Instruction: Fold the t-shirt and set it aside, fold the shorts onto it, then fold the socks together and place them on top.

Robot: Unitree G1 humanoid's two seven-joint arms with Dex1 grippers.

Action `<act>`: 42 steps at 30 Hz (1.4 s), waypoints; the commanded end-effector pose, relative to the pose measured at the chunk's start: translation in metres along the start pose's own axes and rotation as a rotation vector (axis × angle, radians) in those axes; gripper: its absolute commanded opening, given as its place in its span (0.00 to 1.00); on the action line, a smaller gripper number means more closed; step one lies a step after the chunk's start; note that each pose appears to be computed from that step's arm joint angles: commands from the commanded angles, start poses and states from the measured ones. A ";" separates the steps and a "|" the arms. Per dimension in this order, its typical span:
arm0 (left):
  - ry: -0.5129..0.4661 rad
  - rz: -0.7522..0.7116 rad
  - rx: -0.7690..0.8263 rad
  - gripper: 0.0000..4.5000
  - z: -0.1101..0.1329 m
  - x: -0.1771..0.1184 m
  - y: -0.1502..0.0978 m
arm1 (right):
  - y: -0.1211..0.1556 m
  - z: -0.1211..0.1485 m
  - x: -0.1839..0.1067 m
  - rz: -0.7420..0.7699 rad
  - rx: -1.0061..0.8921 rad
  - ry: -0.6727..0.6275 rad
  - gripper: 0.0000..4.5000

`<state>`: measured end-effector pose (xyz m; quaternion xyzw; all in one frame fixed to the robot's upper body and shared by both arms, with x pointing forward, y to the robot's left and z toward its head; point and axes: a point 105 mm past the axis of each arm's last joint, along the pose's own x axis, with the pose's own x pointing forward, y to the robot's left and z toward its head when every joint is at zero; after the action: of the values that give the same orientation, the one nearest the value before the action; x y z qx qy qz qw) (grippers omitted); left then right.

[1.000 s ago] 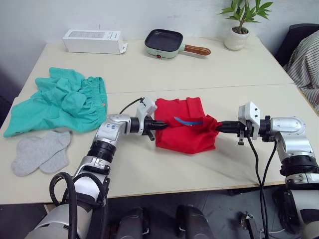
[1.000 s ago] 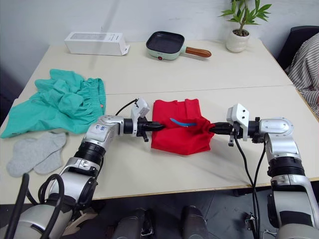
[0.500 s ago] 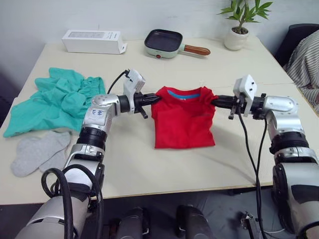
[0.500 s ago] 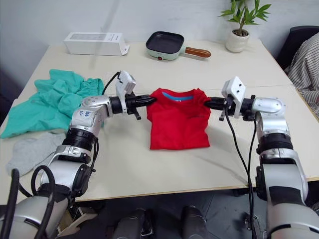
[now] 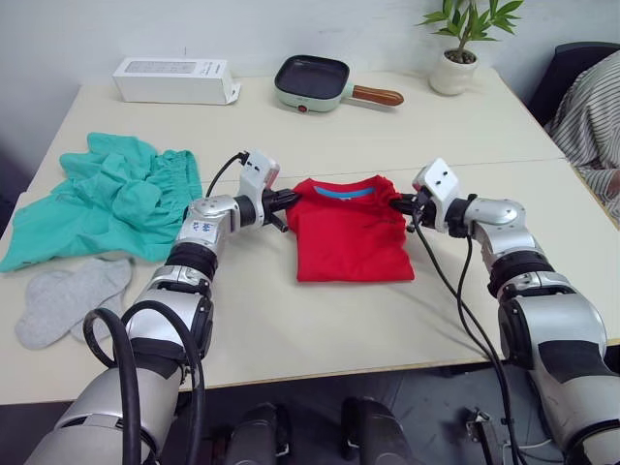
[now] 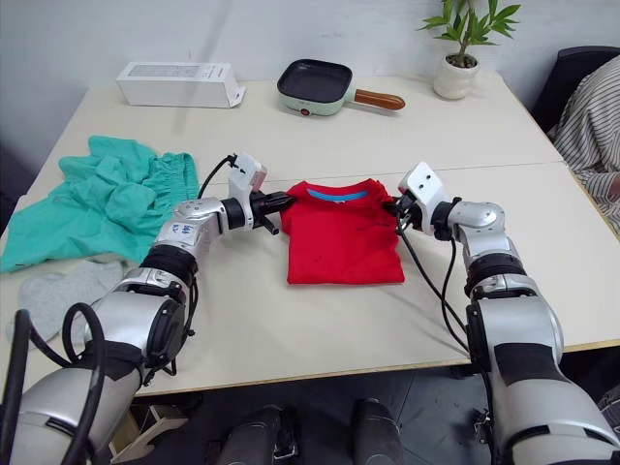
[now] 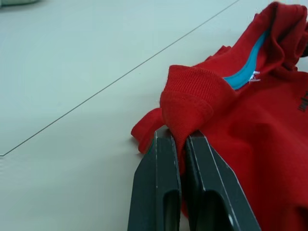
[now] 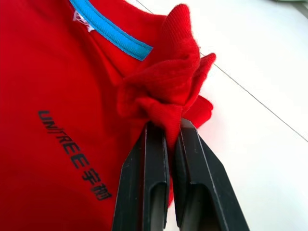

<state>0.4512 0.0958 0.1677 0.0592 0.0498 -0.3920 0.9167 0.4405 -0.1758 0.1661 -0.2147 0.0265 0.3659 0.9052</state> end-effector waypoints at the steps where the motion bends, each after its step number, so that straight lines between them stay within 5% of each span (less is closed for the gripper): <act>1: -0.080 0.057 0.041 0.25 0.016 -0.004 0.009 | -0.013 0.022 -0.003 -0.068 0.002 -0.098 0.25; 10: -0.223 0.036 0.282 0.91 0.037 -0.032 0.011 | -0.044 0.033 -0.043 -0.174 -0.074 -0.181 0.97; 19: -0.137 -0.505 0.781 0.96 -0.006 -0.080 -0.080 | 0.040 0.021 -0.075 0.322 -0.271 -0.245 1.00; 25: -0.107 -0.523 0.874 0.96 -0.033 -0.059 -0.111 | 0.088 -0.014 -0.068 0.398 -0.360 -0.168 1.00; 30: -0.058 -0.411 0.973 0.96 -0.037 -0.035 -0.108 | 0.079 -0.030 -0.056 0.307 -0.428 -0.101 1.00; 35: 0.024 -0.355 1.026 1.00 -0.050 -0.027 -0.096 | 0.078 -0.041 -0.057 0.315 -0.531 -0.074 0.72; 42: 0.094 -0.320 0.983 0.53 -0.072 -0.029 -0.083 | 0.085 -0.043 -0.056 0.332 -0.612 -0.102 0.18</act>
<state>0.3630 0.0533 0.1141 0.4785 -0.1404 -0.5049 0.7046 0.3461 -0.1683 0.1061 -0.4368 -0.1001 0.5164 0.7297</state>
